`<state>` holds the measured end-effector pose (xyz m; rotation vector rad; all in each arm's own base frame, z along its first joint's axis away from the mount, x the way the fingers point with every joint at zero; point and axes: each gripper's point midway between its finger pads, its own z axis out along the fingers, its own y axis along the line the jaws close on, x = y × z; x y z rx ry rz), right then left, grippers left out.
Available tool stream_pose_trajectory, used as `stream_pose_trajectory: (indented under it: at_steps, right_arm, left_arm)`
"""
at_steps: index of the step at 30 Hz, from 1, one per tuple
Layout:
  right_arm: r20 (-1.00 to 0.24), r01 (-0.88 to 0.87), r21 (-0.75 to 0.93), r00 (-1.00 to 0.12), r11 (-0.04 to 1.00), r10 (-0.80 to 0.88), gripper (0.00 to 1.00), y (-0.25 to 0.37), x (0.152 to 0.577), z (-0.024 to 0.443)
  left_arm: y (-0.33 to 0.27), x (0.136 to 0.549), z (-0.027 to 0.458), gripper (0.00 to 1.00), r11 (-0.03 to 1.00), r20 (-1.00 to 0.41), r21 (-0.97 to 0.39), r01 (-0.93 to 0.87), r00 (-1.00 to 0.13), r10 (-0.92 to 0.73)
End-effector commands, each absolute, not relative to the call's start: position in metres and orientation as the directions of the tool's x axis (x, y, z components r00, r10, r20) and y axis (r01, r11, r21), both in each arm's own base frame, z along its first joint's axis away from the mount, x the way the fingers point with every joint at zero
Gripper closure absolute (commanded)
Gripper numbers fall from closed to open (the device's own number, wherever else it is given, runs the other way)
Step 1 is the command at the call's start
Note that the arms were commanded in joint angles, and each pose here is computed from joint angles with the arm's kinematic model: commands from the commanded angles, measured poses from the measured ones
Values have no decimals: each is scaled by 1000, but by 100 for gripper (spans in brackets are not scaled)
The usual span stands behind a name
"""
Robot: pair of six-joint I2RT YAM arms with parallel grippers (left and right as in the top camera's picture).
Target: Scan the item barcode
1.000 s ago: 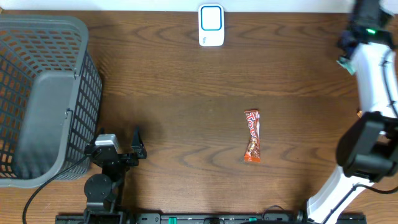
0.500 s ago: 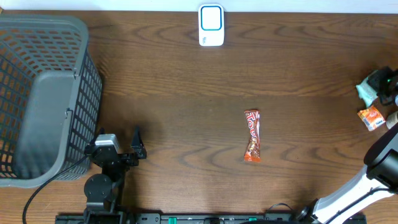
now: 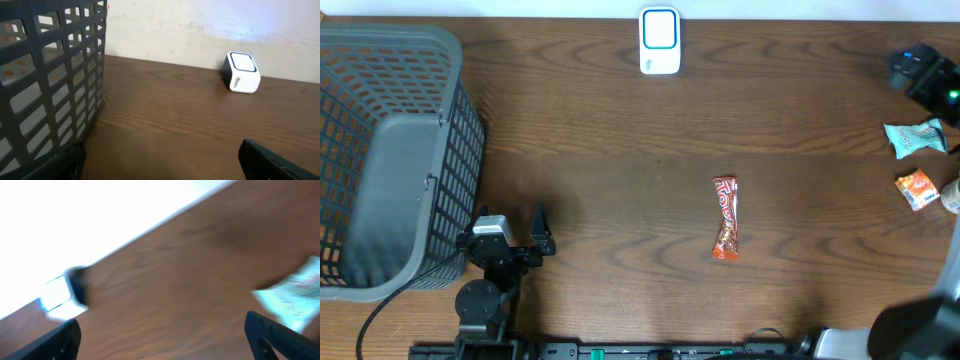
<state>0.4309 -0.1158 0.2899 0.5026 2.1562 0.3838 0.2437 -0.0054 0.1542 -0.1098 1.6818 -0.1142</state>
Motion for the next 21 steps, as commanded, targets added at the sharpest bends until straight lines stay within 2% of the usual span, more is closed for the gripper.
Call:
stream_pose_trajectory:
  at_steps: [1, 4, 5, 9, 15, 21]
  right_arm:
    - [-653, 46, 476, -651, 878, 388, 2, -48, 409, 301]
    - [-535, -8, 514, -785, 858, 313, 3, -5, 380, 277]
    - [-433, 3, 530, -859, 848, 273, 2, 16, 360, 256]
    - [-272, -65, 538, -957, 840, 100, 2, 67, 321, 200]
    - [-187, -142, 456, -980, 879, -62, 4, 99, 290, 105]
    - [-179, -54, 426, -983, 903, 26, 6, 92, 293, 63]
  left_arm:
    - [-3, 244, 136, 2, 990, -978, -138, -22, -154, -140]
    - [-3, 244, 136, 2, 990, -978, -138, -22, -154, -140]
    - [-3, 244, 136, 2, 990, -978, -138, -22, -154, -140]
    - [-3, 244, 136, 2, 990, -978, -139, -22, -154, -140]
    - [-3, 244, 136, 2, 990, -978, -139, -22, -154, -140]
    - [-3, 244, 136, 2, 990, -978, -139, -22, -154, -140]
